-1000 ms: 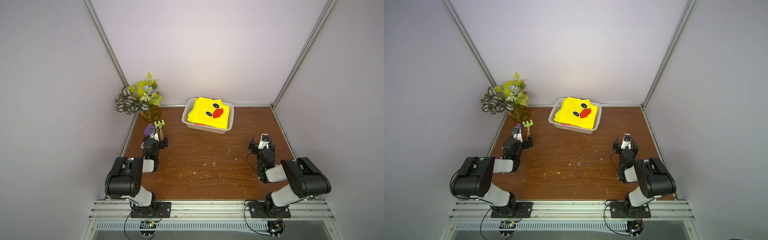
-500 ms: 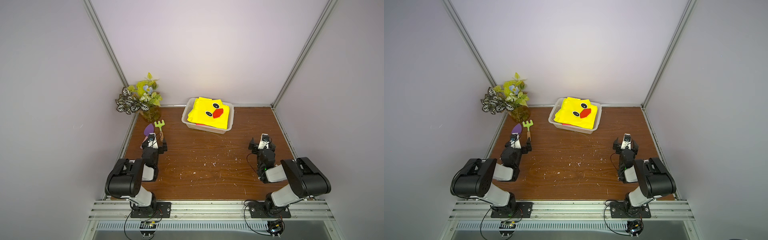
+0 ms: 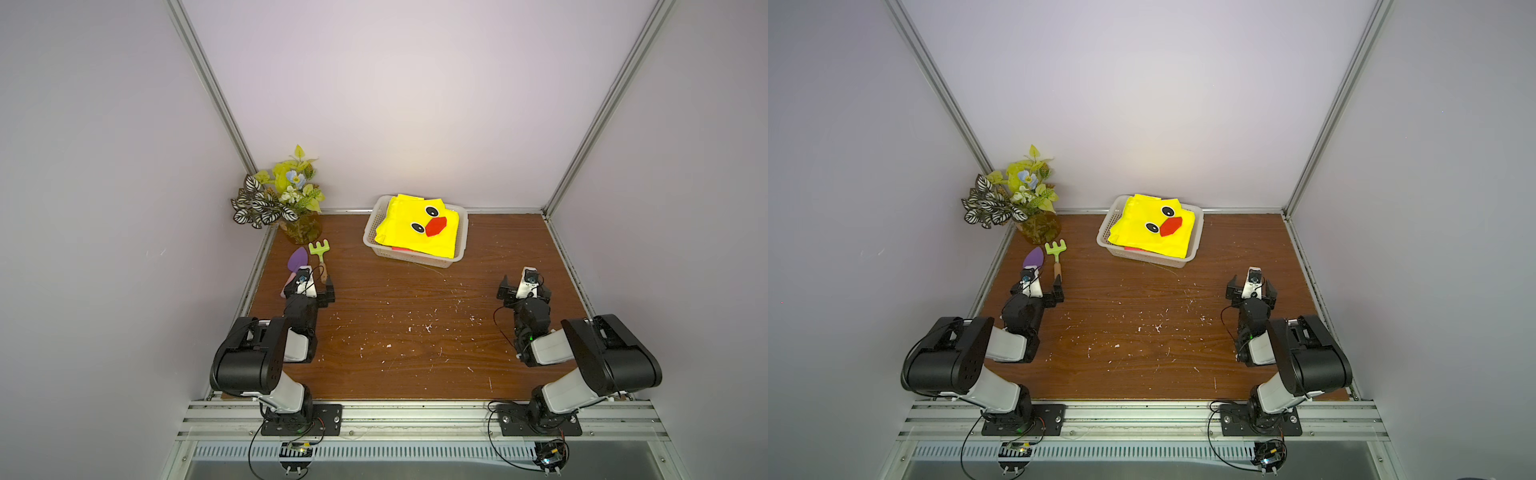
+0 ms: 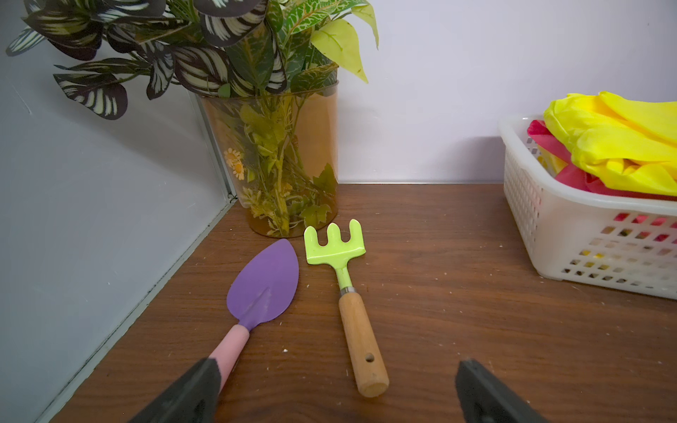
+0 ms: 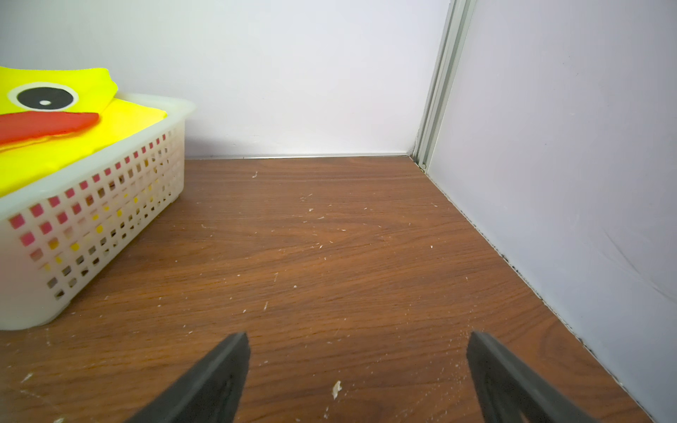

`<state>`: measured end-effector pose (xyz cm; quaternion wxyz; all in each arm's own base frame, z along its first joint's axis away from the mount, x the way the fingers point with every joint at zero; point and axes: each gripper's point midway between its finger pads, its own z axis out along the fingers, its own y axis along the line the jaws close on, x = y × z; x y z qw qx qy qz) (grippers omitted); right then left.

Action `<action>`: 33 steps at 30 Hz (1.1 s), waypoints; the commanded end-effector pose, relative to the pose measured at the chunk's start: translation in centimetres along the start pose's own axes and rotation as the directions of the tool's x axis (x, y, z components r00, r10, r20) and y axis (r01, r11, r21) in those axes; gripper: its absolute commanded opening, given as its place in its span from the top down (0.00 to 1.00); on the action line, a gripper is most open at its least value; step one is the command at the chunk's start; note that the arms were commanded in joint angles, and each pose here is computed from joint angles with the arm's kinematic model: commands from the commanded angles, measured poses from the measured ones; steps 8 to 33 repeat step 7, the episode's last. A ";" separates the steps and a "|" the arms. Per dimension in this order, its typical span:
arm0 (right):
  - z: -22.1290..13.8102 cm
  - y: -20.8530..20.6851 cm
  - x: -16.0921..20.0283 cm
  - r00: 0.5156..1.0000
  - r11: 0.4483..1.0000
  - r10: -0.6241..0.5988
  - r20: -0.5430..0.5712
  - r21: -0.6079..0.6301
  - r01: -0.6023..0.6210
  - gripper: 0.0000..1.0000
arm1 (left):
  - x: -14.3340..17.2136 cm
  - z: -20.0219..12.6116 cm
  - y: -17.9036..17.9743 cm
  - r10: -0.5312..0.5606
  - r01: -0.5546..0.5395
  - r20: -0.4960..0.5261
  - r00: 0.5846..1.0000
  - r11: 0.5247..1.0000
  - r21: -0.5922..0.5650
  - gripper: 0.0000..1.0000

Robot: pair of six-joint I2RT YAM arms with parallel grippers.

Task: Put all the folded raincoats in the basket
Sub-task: Reset both arms

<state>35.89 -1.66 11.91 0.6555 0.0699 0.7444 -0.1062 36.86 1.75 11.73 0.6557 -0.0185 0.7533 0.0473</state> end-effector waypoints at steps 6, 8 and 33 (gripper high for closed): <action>0.0 0.0 -1.2 0.998 1.000 0.029 0.047 -0.005 -0.028 0.00 | -0.7 0.1 -0.2 0.008 -0.008 0.026 1.000 1.000 -0.002 0.01; 0.0 0.0 -1.2 0.999 1.000 0.028 0.047 -0.005 -0.028 0.00 | -0.7 0.1 -0.2 0.008 -0.008 0.027 1.000 1.000 -0.002 0.01; 0.0 0.0 -1.2 0.999 1.000 0.028 0.047 -0.005 -0.028 0.00 | -0.7 0.1 -0.2 0.008 -0.008 0.027 1.000 1.000 -0.002 0.01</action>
